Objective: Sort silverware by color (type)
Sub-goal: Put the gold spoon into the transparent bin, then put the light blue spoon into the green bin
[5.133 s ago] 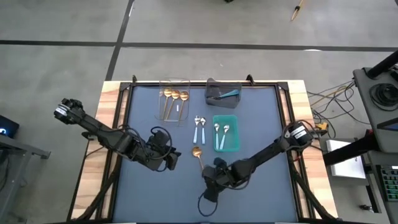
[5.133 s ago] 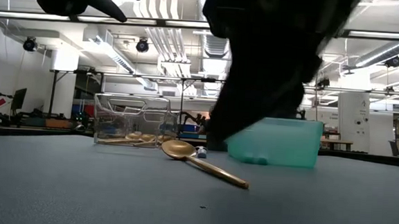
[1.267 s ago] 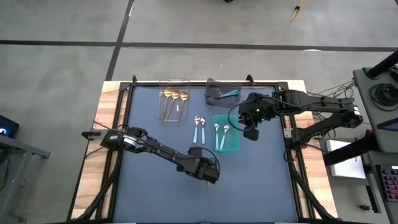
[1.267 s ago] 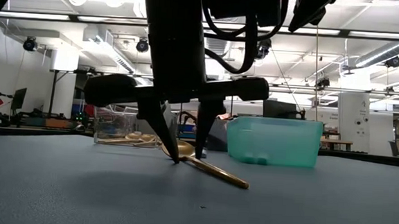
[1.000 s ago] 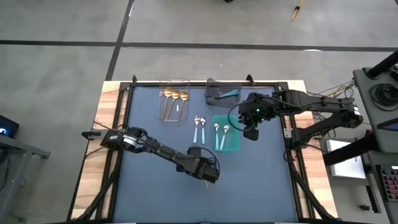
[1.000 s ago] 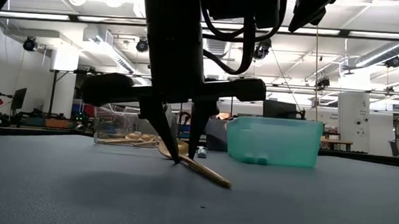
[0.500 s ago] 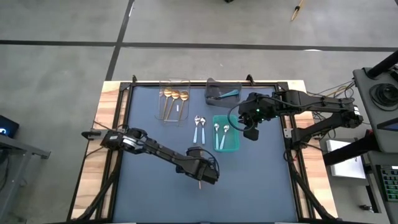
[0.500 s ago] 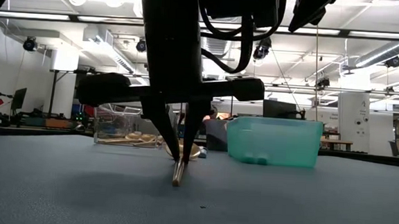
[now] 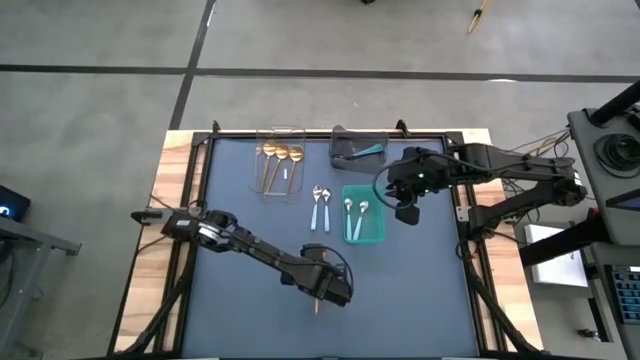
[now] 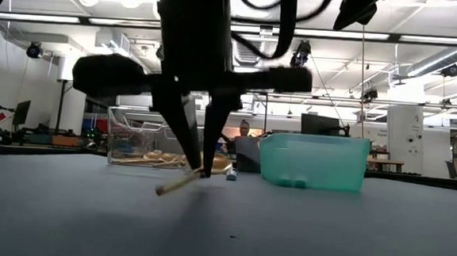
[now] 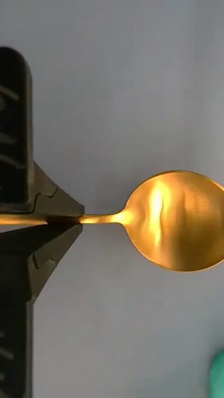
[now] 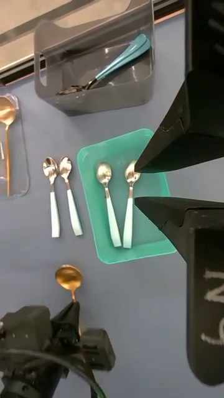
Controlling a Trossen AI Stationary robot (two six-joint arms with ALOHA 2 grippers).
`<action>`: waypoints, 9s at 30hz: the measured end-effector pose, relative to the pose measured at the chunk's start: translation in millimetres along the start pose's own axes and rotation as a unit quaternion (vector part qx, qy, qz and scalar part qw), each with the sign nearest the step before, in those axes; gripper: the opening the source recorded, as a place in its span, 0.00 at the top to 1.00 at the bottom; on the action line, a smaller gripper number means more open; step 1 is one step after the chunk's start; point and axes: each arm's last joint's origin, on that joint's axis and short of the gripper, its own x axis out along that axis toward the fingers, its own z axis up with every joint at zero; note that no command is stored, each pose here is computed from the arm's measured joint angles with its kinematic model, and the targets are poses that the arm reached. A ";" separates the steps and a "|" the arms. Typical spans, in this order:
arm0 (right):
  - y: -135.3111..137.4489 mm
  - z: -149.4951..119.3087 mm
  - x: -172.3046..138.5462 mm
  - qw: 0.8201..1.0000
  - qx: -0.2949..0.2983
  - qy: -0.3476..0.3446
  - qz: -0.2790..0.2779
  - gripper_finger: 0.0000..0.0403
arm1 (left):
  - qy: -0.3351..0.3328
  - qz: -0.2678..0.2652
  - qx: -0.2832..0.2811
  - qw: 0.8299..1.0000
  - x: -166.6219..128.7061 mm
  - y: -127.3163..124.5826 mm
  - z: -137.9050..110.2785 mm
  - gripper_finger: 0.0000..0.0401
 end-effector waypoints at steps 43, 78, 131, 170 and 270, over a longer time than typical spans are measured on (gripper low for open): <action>-5.3 17.7 -31.4 0.983 0.048 -0.173 0.029 0.84 | -0.041 0.003 0.144 0.989 -132.8 133.3 171.9 1.00; -40.4 41.1 17.3 0.971 0.182 -0.153 -0.017 0.84 | -0.092 -0.141 0.081 0.982 -19.9 132.9 360.8 1.00; -44.6 40.9 17.1 0.968 0.193 -0.155 -0.035 0.84 | -0.067 -0.028 0.070 0.995 51.5 140.4 350.9 1.00; -50.1 40.6 16.8 0.966 0.199 -0.157 -0.047 0.84 | -0.066 -0.042 0.051 0.996 74.5 138.7 339.7 1.00; 76.9 84.3 159.1 0.927 0.371 -0.002 0.048 0.84 | -0.249 -0.273 0.504 0.781 -183.5 207.0 183.3 1.00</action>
